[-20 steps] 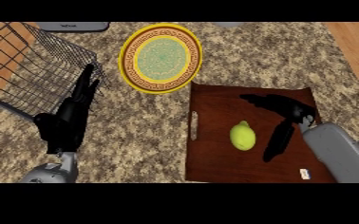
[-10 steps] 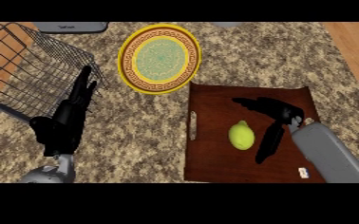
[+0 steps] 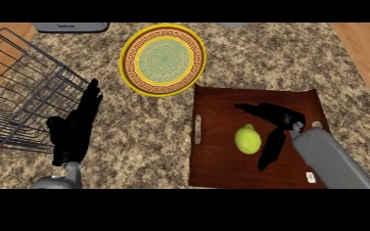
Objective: Pick the pear from the tray and place it in the plate
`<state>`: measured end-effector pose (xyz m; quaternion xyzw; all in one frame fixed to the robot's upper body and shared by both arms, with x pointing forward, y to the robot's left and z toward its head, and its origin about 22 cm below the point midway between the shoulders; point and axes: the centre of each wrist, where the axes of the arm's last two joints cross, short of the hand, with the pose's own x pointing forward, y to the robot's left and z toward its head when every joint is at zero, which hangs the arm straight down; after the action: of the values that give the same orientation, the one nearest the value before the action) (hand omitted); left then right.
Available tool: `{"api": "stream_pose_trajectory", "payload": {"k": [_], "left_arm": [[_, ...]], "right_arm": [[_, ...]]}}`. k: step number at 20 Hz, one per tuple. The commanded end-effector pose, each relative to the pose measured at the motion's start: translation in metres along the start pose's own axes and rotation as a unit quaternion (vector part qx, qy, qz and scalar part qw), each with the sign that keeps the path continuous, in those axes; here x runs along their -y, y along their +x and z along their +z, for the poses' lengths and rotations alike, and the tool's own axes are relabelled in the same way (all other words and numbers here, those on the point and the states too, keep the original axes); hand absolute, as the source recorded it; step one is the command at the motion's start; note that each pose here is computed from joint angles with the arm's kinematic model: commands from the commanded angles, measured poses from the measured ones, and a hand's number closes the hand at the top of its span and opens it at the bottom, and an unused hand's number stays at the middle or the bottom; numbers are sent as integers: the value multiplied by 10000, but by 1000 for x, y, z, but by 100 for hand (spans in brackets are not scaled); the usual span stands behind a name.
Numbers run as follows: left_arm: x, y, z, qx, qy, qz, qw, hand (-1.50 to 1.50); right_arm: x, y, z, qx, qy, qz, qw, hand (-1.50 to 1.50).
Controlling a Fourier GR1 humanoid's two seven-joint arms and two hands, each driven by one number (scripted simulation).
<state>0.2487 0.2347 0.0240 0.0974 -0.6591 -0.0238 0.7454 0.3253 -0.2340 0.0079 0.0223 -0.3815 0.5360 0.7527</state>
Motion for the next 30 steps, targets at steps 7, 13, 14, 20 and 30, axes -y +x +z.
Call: {"api": "stream_pose_trajectory", "payload": {"k": [7,13,14,20,30], "left_arm": [[-24,-39,-1,-685,43,-46,9976,0],[-24,-50,-1,-749,141,-16,9971,0],[-26,-24,-9,-754,78,-76,9971,0],[9,-19,-18,-548,-382,-171,9976,0],[17,-24,-21,-670,-402,-280,9966,0]], "right_arm": [[-14,-12,-24,303,-335,416,9981,150],[-8,-1,-29,98,-1134,647,9914,150],[12,-25,-5,102,-1312,604,9895,150],[-55,211,-52,1828,-2347,2544,9202,150],[-54,285,-35,2318,-4548,2275,8293,150]]}}
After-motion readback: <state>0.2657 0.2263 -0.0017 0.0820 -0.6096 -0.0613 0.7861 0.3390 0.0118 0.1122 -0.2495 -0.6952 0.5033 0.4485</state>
